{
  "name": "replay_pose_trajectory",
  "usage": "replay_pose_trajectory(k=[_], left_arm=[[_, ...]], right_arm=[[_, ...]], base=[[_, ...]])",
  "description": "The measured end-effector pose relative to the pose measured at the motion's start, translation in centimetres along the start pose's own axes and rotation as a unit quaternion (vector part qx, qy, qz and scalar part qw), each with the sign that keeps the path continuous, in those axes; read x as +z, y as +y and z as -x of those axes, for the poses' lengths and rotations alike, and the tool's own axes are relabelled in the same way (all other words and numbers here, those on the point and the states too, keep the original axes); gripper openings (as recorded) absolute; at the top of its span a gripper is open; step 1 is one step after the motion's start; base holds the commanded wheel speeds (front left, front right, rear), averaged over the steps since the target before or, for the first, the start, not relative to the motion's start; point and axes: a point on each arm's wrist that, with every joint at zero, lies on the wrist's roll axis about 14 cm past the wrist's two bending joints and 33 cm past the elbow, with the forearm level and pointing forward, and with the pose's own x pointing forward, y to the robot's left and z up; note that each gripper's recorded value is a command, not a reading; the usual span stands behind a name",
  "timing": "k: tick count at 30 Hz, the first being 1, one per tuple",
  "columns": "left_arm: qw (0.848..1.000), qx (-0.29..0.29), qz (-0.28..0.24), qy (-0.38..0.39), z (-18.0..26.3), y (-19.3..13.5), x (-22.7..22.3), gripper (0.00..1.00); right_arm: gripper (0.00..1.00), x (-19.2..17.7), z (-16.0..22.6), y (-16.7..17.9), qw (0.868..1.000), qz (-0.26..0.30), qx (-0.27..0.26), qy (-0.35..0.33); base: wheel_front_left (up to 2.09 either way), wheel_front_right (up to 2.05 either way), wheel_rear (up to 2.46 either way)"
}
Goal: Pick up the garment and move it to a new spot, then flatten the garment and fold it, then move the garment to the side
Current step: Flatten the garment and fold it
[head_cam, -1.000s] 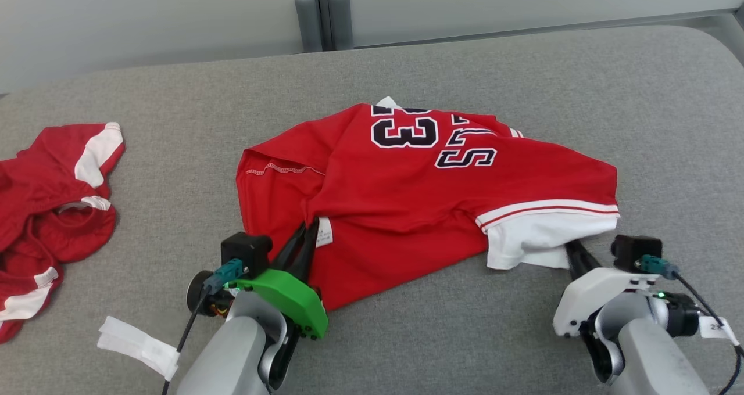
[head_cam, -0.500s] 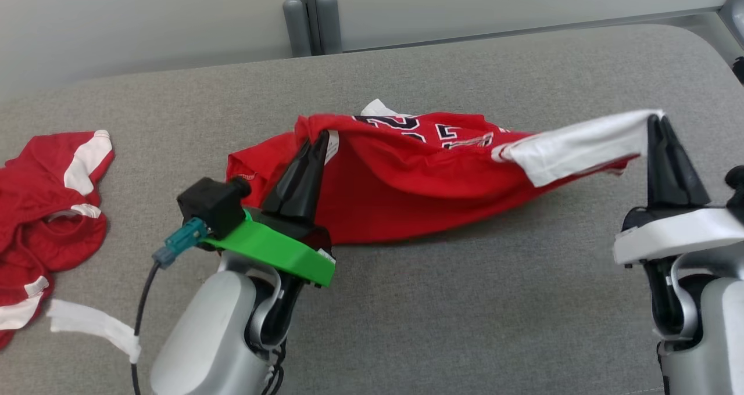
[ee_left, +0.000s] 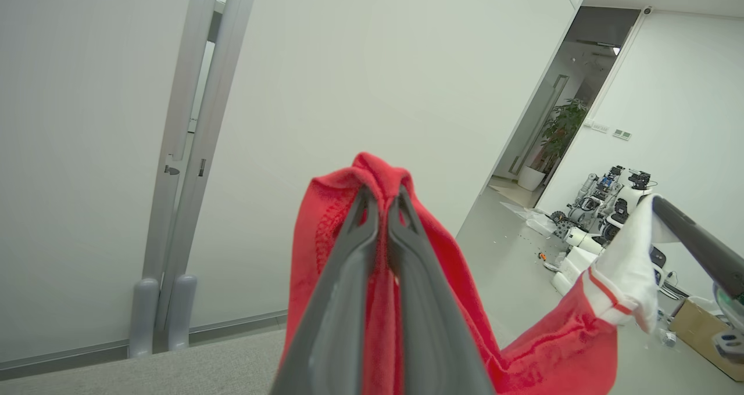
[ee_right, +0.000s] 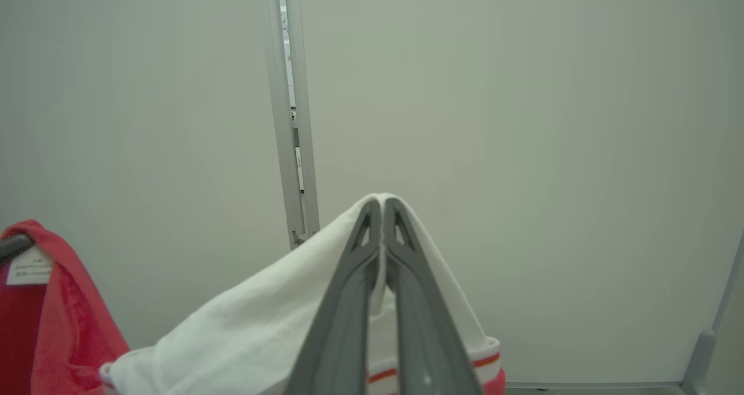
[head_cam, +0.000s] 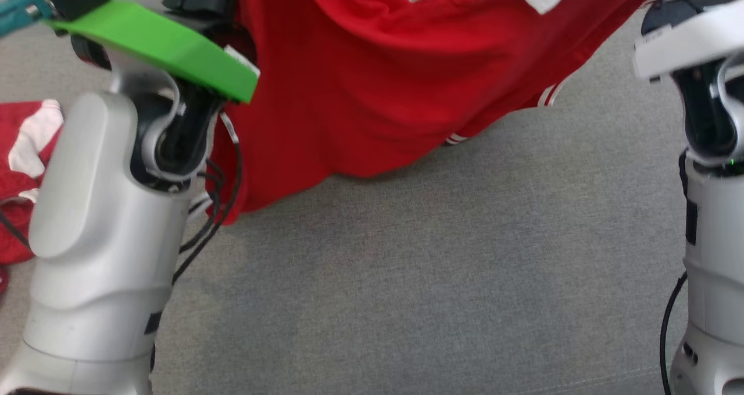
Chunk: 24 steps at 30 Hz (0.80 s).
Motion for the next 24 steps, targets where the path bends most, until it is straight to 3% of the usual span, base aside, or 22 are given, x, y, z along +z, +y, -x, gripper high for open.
replay_pose_trajectory(k=[6, 11, 13, 14, 18, 21, 24], left_arm=[[0.998, 0.035, -0.004, -0.042, -4.1, 4.4, 2.3, 0.0], [0.987, 0.064, -0.032, -0.142, -6.5, 8.8, 5.6, 0.0], [0.98, 0.052, -0.052, -0.183, -7.0, 9.1, 6.7, 0.0], [0.977, 0.038, -0.078, -0.197, -7.6, 8.9, 6.6, 0.0], [0.966, 0.004, -0.084, -0.243, -8.6, 8.0, 6.9, 0.0], [0.961, -0.009, -0.071, -0.266, -8.6, 7.6, 7.4, 0.0], [0.967, 0.003, -0.057, -0.25, -7.5, 8.4, 5.6, 0.0]], right_arm=[[0.0, -3.3, -5.2, -0.7, 0.999, -0.025, -0.006, 0.02], [0.0, -6.7, -9.0, -3.1, 0.995, -0.086, -0.044, 0.003], [0.0, -5.3, -10.1, -4.5, 0.992, -0.1, -0.059, -0.051], [0.0, -3.0, -11.0, -4.9, 0.987, -0.102, -0.061, -0.111], [0.0, 1.6, -12.0, -5.3, 0.966, -0.097, -0.058, -0.232], [0.0, 2.5, -12.1, -4.9, 0.962, -0.086, -0.049, -0.253], [0.0, -0.1, -11.9, -3.5, 0.974, -0.067, -0.033, -0.216]], base=[[0.0, 0.0, 0.0], [0.0, 0.0, 0.0], [0.0, 0.0, 0.0], [0.0, 0.0, 0.0], [0.0, 0.0, 0.0], [0.0, 0.0, 0.0], [0.0, 0.0, 0.0]])
